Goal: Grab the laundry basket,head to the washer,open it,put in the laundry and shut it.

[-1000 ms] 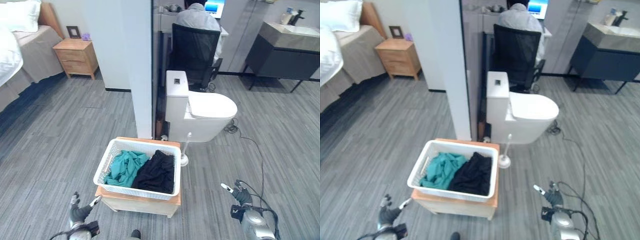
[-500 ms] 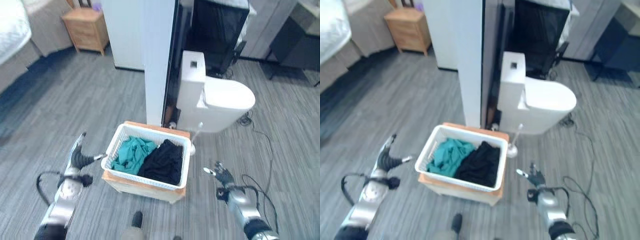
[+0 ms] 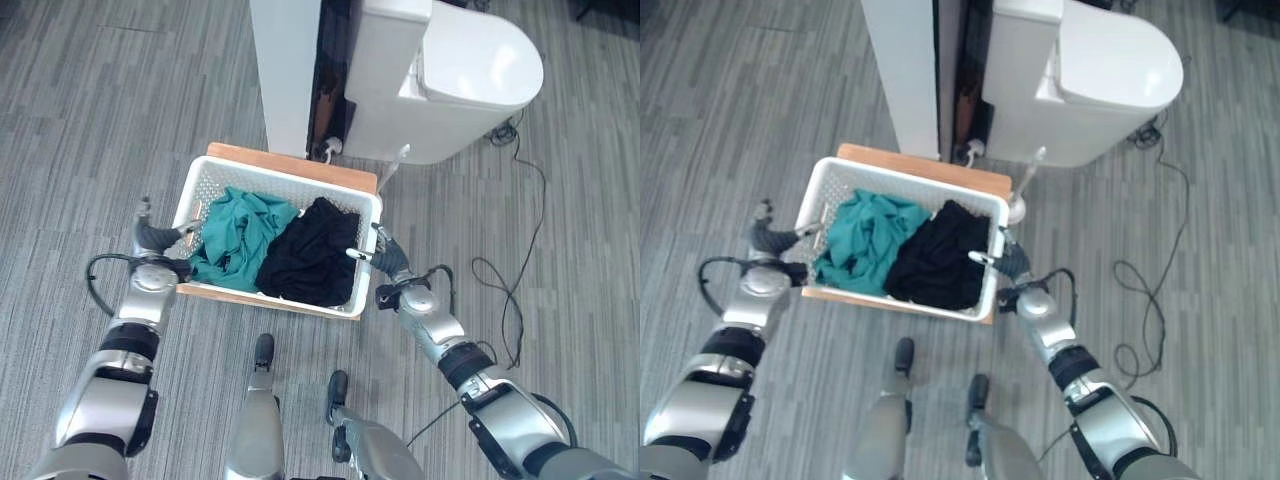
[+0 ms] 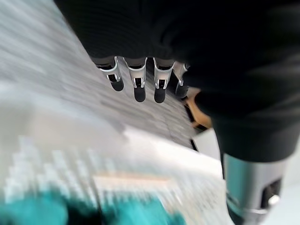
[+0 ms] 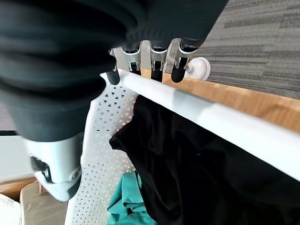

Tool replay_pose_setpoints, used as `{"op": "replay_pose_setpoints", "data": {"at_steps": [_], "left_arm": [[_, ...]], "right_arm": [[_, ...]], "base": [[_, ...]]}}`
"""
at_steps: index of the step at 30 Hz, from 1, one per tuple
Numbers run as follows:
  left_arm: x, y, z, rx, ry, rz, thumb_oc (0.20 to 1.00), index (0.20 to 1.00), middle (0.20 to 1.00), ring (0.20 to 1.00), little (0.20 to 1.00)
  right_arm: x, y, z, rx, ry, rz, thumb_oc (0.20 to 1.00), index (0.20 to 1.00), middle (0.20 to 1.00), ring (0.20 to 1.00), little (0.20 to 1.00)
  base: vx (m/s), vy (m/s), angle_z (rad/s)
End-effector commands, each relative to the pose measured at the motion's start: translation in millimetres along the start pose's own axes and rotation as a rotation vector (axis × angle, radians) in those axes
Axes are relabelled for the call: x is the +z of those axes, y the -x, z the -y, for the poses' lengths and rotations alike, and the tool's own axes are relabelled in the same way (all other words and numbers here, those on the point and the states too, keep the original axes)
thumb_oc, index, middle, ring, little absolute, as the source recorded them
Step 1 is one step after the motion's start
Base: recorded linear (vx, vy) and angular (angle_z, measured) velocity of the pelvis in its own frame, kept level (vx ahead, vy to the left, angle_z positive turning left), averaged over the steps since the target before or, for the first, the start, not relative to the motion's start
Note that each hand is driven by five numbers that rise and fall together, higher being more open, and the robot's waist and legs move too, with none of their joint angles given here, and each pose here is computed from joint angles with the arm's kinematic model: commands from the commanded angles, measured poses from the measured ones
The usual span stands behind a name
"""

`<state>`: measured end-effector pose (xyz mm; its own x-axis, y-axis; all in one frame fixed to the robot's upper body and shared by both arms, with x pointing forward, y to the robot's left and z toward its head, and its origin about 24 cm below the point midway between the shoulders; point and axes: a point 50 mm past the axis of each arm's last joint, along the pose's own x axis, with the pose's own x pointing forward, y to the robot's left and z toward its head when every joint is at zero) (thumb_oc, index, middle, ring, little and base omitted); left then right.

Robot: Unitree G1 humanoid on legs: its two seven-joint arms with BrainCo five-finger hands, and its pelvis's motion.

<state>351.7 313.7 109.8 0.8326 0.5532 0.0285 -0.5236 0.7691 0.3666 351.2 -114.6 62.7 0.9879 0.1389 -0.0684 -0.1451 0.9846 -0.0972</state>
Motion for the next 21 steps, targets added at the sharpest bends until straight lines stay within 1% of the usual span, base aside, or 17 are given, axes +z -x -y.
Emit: {"op": "replay_pose_setpoints", "data": {"at_steps": [1,11,15,21], "left_arm": [[17,-10,-10,0.043,0.017,0.031,1.0,1.0,1.0,1.0,1.0],[17,-13,2,-0.018,-0.023,-0.014,1.0,1.0,1.0,1.0,1.0],[18,-12,13,-0.067,-0.048,-0.021,1.0,1.0,1.0,1.0,1.0],[21,-15,16,-0.068,-0.057,-0.053,1.0,1.0,1.0,1.0,1.0]], "right_arm": [[10,5,-5,0.024,-0.041,0.075,1.0,1.0,1.0,1.0,1.0],[14,8,-1,0.018,-0.046,0.101,1.0,1.0,1.0,1.0,1.0],[16,6,5,-0.002,-0.012,0.098,1.0,1.0,1.0,1.0,1.0],[16,6,10,-0.042,-0.058,0.105,1.0,1.0,1.0,1.0,1.0]], "base": [[0.0,0.0,0.0],[0.0,0.009,-0.06],[0.01,0.006,-0.04],[0.02,0.009,-0.03]]}}
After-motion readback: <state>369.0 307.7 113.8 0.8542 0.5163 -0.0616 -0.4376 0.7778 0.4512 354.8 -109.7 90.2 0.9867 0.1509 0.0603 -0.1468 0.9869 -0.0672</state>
